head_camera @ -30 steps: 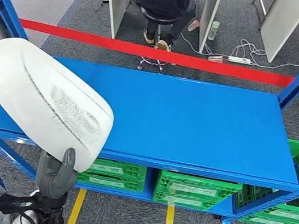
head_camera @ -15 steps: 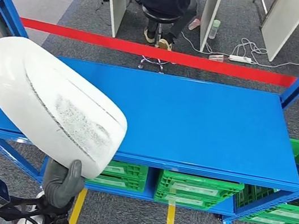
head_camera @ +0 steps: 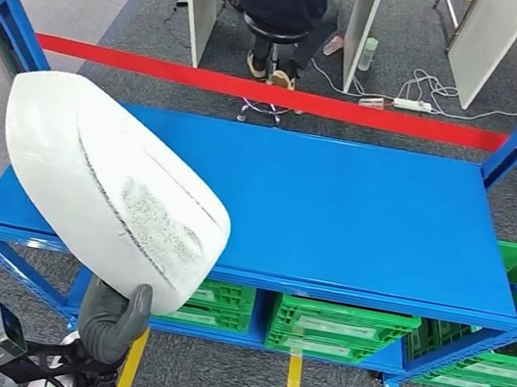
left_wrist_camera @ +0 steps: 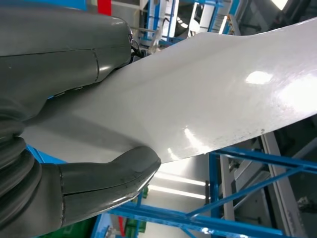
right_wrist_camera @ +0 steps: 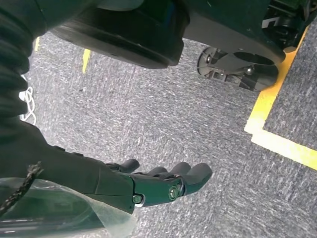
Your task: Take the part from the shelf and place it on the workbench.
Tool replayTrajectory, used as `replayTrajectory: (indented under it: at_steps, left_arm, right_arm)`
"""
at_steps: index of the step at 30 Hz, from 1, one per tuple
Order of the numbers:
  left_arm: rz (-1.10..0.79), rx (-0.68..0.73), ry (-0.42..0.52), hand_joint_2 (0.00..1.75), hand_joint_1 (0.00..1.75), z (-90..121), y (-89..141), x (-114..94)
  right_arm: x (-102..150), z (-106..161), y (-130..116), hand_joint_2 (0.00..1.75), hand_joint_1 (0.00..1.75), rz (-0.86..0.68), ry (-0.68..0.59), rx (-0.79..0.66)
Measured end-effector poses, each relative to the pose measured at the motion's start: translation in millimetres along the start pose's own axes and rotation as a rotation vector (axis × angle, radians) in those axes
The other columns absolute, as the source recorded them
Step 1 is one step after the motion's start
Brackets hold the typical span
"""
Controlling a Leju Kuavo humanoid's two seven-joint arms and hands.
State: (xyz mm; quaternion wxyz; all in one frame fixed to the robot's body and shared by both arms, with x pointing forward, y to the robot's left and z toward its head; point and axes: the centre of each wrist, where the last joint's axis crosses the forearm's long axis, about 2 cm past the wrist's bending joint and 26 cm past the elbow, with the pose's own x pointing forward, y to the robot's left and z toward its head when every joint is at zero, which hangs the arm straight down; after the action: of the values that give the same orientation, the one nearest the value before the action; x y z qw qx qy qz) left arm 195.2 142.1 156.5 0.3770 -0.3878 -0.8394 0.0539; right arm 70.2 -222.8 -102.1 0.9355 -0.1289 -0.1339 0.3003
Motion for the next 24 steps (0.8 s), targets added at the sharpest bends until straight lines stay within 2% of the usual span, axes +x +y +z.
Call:
replayTrajectory:
  at_steps: [8,17,24]
  left_arm:
    - [-0.020,0.009,0.010,1.75,1.75,0,1,-1]
    - [-0.047,0.007,0.005,1.75,1.75,0,1,-1]
    - [-0.064,-0.010,-0.030,1.75,1.75,1,2,0]
  right_arm:
    - [4,-1,-4,1.75,0.00,-0.005,-0.006,-0.016]
    - [-4,0,1,1.75,0.00,0.000,0.008,-0.017]
    - [-7,1,2,1.75,0.00,0.003,0.010,-0.017]
